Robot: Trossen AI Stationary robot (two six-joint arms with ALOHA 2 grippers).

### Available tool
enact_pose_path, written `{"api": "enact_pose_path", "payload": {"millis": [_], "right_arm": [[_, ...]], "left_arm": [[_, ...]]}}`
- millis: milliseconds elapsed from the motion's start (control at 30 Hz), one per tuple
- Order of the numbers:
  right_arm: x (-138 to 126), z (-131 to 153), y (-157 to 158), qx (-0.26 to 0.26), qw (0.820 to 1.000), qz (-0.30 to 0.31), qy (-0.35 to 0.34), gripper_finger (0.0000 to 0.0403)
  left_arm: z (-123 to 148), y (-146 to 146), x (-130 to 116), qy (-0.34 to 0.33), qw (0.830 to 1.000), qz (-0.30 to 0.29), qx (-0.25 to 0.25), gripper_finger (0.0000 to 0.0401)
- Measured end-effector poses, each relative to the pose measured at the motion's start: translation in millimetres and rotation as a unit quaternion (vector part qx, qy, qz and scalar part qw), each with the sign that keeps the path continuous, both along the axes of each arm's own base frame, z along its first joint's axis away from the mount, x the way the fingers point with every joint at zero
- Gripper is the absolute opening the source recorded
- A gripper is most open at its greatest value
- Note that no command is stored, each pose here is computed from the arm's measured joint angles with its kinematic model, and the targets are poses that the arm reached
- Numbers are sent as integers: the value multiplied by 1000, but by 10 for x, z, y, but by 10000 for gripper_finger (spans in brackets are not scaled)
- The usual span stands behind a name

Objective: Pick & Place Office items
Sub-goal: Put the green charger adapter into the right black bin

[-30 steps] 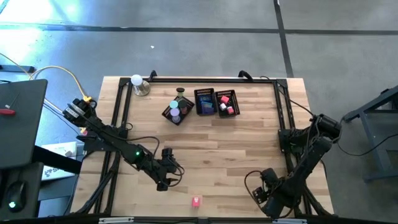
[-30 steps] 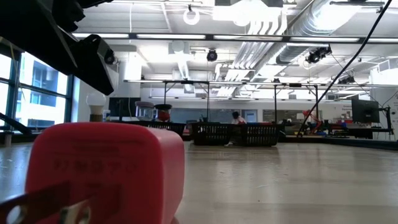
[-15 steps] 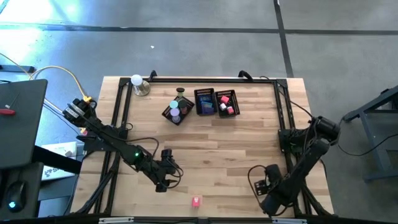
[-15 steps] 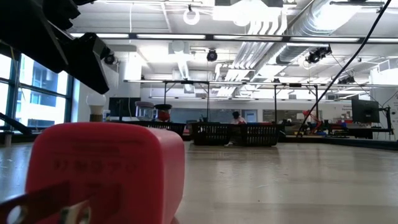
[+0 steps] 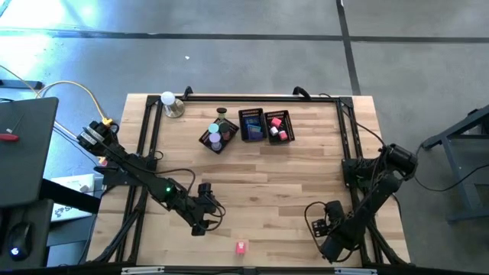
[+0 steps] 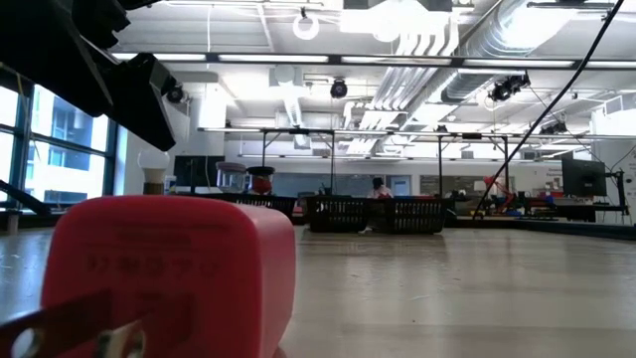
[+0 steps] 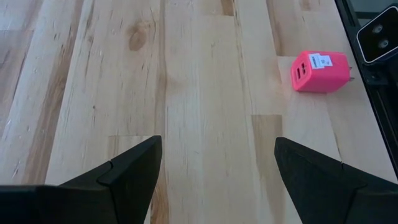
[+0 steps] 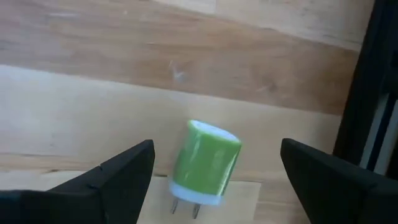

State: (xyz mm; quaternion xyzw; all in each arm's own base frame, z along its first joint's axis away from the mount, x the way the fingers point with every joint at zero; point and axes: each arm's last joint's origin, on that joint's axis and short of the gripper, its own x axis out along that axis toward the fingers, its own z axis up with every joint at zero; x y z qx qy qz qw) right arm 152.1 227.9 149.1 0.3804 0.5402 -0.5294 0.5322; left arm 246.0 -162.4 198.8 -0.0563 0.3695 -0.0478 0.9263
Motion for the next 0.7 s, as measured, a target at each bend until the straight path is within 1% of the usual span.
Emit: {"api": "enact_pose_path", "payload": {"millis": [167,300,467,700], "right_arm": [[20,-61,-33,9,1000,-6,-2,336],[40,-100,-61,16,1000,-10,-12,322],[68,-109,-88,18,1000,-8,-10,294],[97,-114,-102,21,1000,-3,-11,242]], "left_arm": [[0,0,0,0,1000,0,0,305],[0,0,0,0,1000,0,0,305],[0,0,0,0,1000,0,0,305],[0,0,0,0,1000,0,0,305]]}}
